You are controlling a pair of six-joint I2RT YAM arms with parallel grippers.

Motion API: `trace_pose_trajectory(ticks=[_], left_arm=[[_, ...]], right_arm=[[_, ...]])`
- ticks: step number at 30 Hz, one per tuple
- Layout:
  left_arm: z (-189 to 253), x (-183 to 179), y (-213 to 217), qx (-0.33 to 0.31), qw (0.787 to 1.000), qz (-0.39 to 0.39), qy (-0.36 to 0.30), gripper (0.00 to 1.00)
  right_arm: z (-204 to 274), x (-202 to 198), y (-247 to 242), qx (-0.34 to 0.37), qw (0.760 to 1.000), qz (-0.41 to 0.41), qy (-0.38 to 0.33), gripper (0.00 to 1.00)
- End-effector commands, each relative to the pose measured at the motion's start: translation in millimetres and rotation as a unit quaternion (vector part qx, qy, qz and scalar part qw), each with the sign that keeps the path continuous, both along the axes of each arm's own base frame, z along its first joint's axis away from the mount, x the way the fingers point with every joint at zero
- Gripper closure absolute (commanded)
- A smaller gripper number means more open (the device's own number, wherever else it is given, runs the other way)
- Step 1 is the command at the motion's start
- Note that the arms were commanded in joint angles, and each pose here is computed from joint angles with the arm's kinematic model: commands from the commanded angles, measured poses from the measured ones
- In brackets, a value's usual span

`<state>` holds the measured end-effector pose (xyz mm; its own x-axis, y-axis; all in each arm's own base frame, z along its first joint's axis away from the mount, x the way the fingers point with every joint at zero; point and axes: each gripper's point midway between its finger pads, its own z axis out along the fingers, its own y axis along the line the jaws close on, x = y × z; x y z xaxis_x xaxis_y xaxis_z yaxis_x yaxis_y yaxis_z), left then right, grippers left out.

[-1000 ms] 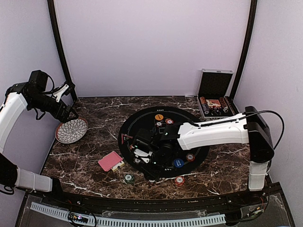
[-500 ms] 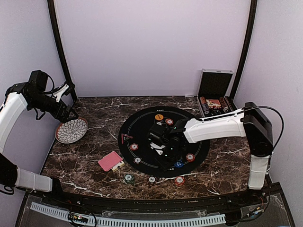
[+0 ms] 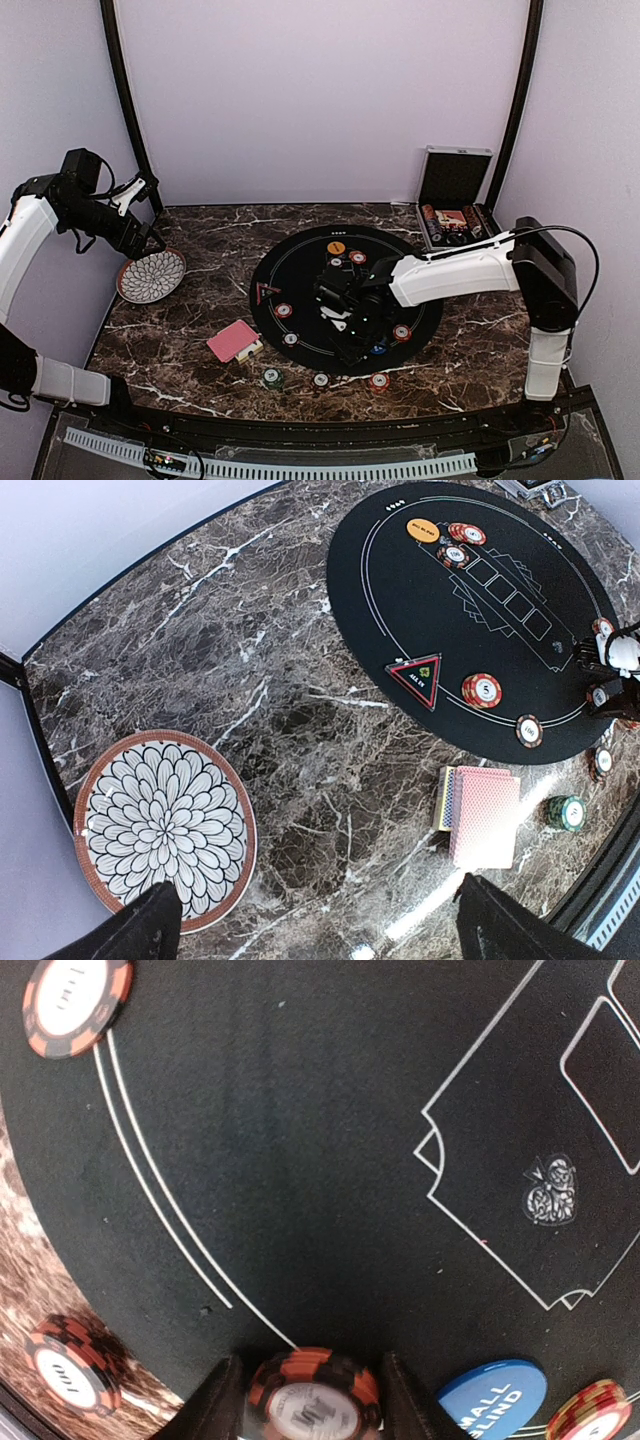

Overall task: Distribute texas hold em gaming equipment
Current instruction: Place the poker chips pile in the small blind area, then pick up the pile of poker chips from the pile of poker chips.

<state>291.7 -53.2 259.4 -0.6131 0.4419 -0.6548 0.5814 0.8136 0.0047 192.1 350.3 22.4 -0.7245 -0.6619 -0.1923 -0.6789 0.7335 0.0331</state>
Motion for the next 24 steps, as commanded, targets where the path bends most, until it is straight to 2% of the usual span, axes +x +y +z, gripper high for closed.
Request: trace_pose_trajectory(ticks=[1, 7, 14, 20, 24], left_arm=[[5, -7, -1, 0.004, 1.0, -0.005, 0.001, 0.01], [4, -8, 0, 0.006, 1.0, -0.004, 0.003, 0.01], [6, -8, -1, 0.002, 1.0, -0.005, -0.003, 0.01], [6, -8, -2, 0.0, 1.0, -0.004, -0.002, 0.01], [6, -9, -2, 0.0, 1.0, -0.004, -0.003, 0.01]], right_arm=[[3, 14, -3, 0.001, 1.0, -0.014, -0.028, 0.44], [41, 25, 13, 0.034, 0.998, -0.012, -0.059, 0.36], [86, 3, 76, 0.091, 0.992, 0.06, -0.07, 0.23], [84, -37, 133, 0.11, 0.983, 0.139, -0.039, 0.15], [74, -52, 157, 0.116, 0.978, 0.171, -0.019, 0.13]])
